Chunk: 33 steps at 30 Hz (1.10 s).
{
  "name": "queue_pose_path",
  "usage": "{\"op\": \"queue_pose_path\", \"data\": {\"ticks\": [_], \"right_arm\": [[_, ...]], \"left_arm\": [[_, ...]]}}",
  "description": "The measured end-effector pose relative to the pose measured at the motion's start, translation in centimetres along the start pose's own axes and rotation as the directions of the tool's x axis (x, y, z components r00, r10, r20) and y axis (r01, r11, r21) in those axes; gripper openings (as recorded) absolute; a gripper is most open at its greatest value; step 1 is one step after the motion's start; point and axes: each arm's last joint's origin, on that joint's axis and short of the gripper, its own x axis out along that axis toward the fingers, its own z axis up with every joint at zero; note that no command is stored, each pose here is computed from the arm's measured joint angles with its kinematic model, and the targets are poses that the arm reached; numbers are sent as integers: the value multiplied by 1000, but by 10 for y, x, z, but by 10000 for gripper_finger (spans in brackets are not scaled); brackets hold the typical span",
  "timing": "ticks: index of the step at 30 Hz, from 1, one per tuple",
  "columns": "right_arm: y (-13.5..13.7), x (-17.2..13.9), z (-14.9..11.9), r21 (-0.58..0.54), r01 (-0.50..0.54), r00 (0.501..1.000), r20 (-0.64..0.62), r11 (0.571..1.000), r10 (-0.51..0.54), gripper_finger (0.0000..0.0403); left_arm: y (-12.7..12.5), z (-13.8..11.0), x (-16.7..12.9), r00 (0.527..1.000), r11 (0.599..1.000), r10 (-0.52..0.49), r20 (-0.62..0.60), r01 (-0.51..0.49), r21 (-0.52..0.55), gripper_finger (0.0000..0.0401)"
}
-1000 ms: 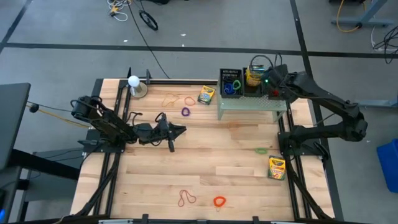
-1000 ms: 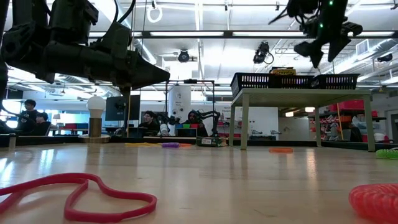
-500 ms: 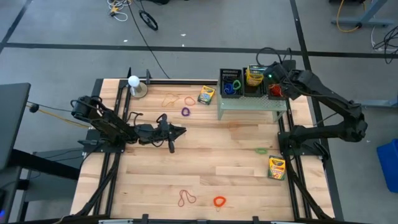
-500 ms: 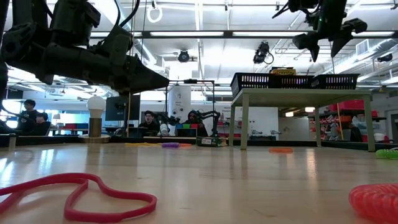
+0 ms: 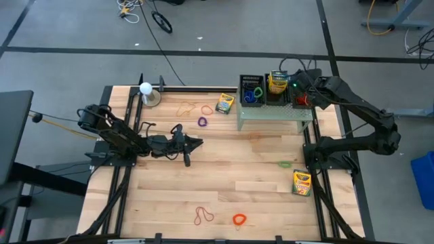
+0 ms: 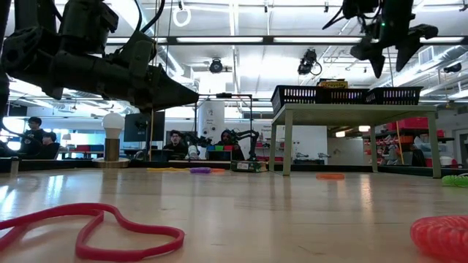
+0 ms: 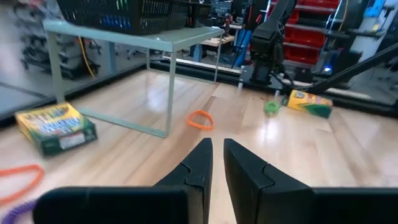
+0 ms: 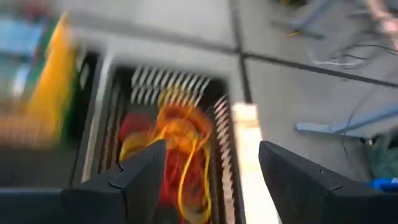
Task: Pick & Place Office Desk Supplies
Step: Put the orange spring keychain into the left black basket on the shelf
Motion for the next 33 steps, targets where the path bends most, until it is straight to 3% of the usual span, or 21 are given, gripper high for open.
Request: {"op": "queue_pose_path", "data": {"ticks": [3, 5, 12, 15, 17, 19, 24, 26, 29, 33], "right_arm": [[3, -3, -9, -187, -179, 973, -176, 966, 147, 246], [3, -10, -17, -266, -242, 957, -224, 933, 184, 215], [2, -57, -52, -449, -397, 918, -167, 801, 361, 35], [6, -78, -70, -497, -487, 865, -159, 718, 476, 13], [12, -92, -83, -535, -547, 815, -165, 644, 555, 18], [25, -106, -101, -583, -608, 739, -166, 540, 653, 16], [59, -135, -162, -694, -695, 507, -289, 187, 812, 7], [69, -143, -187, -717, -692, 446, -333, 84, 831, 12], [84, -151, -219, -744, -668, 415, -367, 5, 833, 16], [108, -156, -257, -748, -663, 417, -401, -29, 816, 18]], "left_arm": [[0, -2, 0, 1000, 996, -21, -21, 19, -86, 48], [0, -2, 0, 999, 992, -30, -24, 26, -121, 48], [-2, -2, 0, 996, 995, -80, -30, 78, -65, 48], [-3, -2, 0, 992, 991, -122, -36, 120, -64, 48], [-4, -2, 0, 987, 986, -157, -41, 154, -58, 48], [-5, -3, 0, 983, 983, -176, -43, 174, -57, 48], [-8, -5, -2, 979, 981, -193, -65, 192, -31, 48], [-9, -5, -2, 978, 981, -196, -66, 196, -15, 48], [-9, -5, -2, 978, 981, -196, -66, 195, -10, 48], [-9, -5, -2, 979, 981, -193, -66, 194, 12, 48]]}}
